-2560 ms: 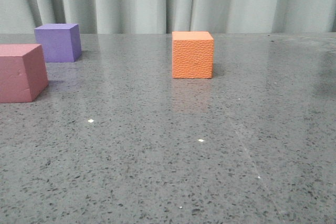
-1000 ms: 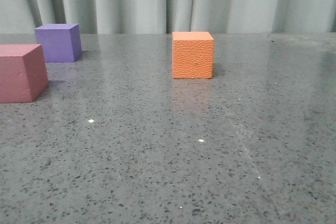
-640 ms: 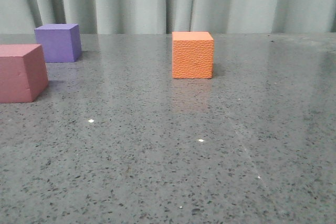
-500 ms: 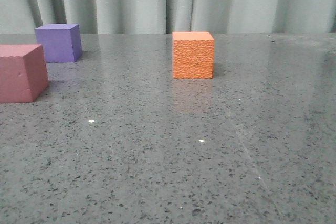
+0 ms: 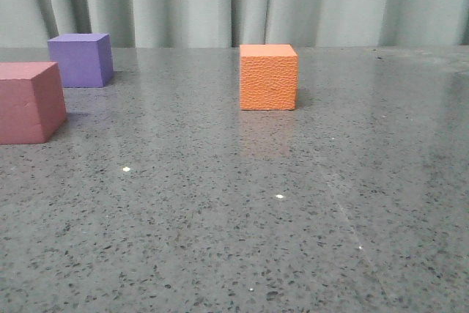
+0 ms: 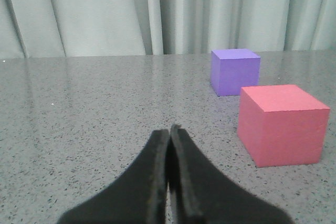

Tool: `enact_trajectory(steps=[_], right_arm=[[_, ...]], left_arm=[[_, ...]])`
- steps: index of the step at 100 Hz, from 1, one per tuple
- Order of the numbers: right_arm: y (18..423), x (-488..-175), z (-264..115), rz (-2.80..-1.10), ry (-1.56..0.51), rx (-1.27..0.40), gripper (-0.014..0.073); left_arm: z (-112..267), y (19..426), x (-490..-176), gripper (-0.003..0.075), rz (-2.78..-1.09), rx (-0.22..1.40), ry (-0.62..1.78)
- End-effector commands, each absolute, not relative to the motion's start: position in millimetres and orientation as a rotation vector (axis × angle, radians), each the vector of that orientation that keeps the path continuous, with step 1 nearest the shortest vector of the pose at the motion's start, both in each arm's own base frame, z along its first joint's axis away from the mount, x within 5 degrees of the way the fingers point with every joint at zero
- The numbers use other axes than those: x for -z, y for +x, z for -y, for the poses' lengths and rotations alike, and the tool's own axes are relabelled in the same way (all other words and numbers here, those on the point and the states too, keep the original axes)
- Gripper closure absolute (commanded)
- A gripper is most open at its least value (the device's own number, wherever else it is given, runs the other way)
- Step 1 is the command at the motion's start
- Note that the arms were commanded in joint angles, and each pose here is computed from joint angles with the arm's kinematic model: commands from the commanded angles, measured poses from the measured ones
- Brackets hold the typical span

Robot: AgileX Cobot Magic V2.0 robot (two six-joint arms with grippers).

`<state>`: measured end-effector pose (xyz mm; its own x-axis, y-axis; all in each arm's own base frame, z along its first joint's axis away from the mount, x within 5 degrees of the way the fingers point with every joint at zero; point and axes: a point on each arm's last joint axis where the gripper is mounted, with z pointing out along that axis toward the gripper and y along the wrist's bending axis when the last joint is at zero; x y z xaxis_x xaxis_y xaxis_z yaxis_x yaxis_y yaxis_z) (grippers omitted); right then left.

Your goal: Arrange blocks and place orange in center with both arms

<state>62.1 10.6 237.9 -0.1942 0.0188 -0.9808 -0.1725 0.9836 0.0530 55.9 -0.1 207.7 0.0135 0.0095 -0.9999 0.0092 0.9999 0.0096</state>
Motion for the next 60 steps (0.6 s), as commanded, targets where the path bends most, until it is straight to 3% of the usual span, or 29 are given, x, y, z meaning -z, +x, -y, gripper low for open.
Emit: enact_trajectory(steps=[1,60], right_arm=[[57.6,-246.6,-10.7,-1.616,-0.131,-0.174,0.0662],[52.9,-209.7,-1.8,-1.54,0.048,-0.106,0.0662]], left_arm=[[0.9,55.6,-198.0,0.0739,-1.502,0.015,0.012],[0.9,55.6,-198.0,0.0739,-1.502,0.015,0.012]])
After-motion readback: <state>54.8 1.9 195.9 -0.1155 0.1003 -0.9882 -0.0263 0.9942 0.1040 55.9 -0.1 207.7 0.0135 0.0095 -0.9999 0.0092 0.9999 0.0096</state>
